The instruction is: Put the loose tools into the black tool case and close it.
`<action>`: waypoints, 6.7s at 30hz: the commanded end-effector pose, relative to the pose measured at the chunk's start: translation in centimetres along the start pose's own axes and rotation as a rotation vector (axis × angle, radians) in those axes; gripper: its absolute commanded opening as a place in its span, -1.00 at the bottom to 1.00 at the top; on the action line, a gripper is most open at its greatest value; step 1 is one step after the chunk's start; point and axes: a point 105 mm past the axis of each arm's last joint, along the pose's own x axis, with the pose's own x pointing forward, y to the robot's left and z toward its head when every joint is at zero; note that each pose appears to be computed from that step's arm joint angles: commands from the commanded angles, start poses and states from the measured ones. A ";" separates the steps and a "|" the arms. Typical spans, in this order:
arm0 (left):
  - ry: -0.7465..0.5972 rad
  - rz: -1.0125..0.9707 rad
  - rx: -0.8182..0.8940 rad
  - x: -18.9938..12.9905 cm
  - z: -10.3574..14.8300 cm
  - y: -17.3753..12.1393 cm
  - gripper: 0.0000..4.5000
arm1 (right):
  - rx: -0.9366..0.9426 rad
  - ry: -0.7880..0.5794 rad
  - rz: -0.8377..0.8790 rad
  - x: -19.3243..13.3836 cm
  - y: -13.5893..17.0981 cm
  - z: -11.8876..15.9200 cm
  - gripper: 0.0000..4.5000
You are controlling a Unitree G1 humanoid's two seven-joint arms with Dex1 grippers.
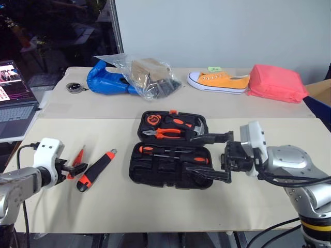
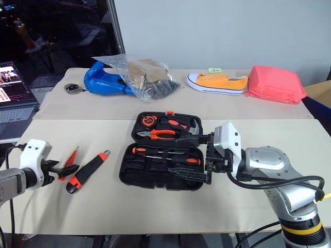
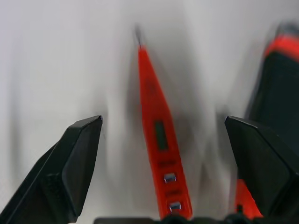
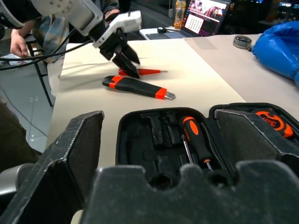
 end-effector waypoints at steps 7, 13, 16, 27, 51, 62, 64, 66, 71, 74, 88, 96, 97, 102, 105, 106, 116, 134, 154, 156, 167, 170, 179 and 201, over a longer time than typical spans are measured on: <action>-0.208 -0.069 0.012 -1.0 1.8 -1.6 -0.71 | -0.096 -0.049 0.028 -0.8 1.2 1.5 1.00; -0.405 -0.644 0.364 -6.2 9.1 -9.9 -0.71 | -0.096 -0.040 -0.029 -2.4 1.5 1.3 1.00; -0.319 -0.853 0.580 -5.7 9.7 -13.4 -0.71 | -0.093 0.000 -0.067 -3.8 1.9 0.8 1.00; -0.136 -1.001 1.093 4.2 10.7 -19.6 -0.71 | -0.057 0.157 -0.243 -8.5 2.8 -0.7 1.00; 0.051 -1.019 1.077 3.9 7.4 -19.7 -0.71 | -0.055 0.163 -0.253 -8.2 3.1 -0.7 1.00; -0.180 -1.049 0.887 0.3 11.2 -19.8 0.21 | -0.045 0.140 -0.241 -7.8 3.0 -0.7 1.00; -0.236 -1.037 0.803 -0.2 11.4 -19.2 0.10 | -0.042 0.128 -0.243 -7.7 2.9 -0.7 1.00; -0.277 -1.027 0.738 -0.1 10.6 -19.0 -0.13 | -0.040 0.108 -0.249 -7.5 2.7 -0.6 1.00; -0.414 -0.941 0.588 1.9 9.0 -20.1 -0.97 | -0.042 0.094 -0.246 -7.0 2.3 -0.5 1.00; -0.453 -0.878 0.535 3.1 8.4 -20.8 -1.00 | -0.043 0.092 -0.242 -6.9 2.4 -0.4 1.00; -0.324 -0.811 0.586 5.3 3.0 -20.7 -1.00 | -0.036 0.107 -0.242 -6.9 2.7 -0.3 1.00; -0.201 -0.809 0.476 6.0 1.5 -20.0 -1.00 | -0.032 0.108 -0.230 -6.8 2.8 -0.4 1.00; -0.180 -0.816 0.465 6.0 1.3 -20.1 -1.00 | -0.032 0.109 -0.228 -6.8 2.8 -0.4 1.00; -0.266 -0.834 0.389 5.0 3.3 -20.4 -1.00 | -0.034 0.106 -0.220 -6.6 2.7 -0.4 1.00; -0.527 -0.791 0.256 2.1 8.2 -19.2 -1.00 | -0.036 0.091 -0.212 -6.4 2.8 -0.2 1.00; -0.580 -0.749 0.220 1.3 9.3 -18.2 -1.00 | -0.036 0.084 -0.207 -6.4 2.8 -0.1 1.00; -0.397 -0.313 0.197 -2.9 6.7 -7.8 0.14 | -0.026 0.034 -0.136 -5.6 2.3 -0.3 1.00; -0.064 -0.290 0.267 -0.3 0.3 -6.6 -0.21 | -0.032 0.040 -0.107 -5.5 2.1 -0.5 1.00; -0.172 -1.025 0.883 -0.8 6.8 -19.4 -0.21 | 0.008 0.145 -0.145 -8.5 4.1 -0.4 1.00; -0.144 -1.055 0.905 -0.4 6.4 -20.3 -0.21 | 0.007 0.159 -0.143 -8.8 4.5 -0.3 1.00; -0.044 -1.025 0.957 1.5 4.6 -22.0 -0.21 | 0.002 0.178 -0.139 -8.9 4.8 -0.2 1.00; -0.018 -1.031 0.952 1.4 4.4 -22.5 -0.21 | 0.002 0.177 -0.138 -8.8 4.8 -0.2 1.00; 0.032 -1.055 0.979 0.7 3.7 -22.3 0.15 | 0.001 0.175 -0.128 -8.6 4.5 -0.2 1.00; -0.302 -1.095 0.594 0.8 5.2 -22.2 -0.84 | -0.011 0.163 -0.114 -8.0 3.8 -0.4 1.00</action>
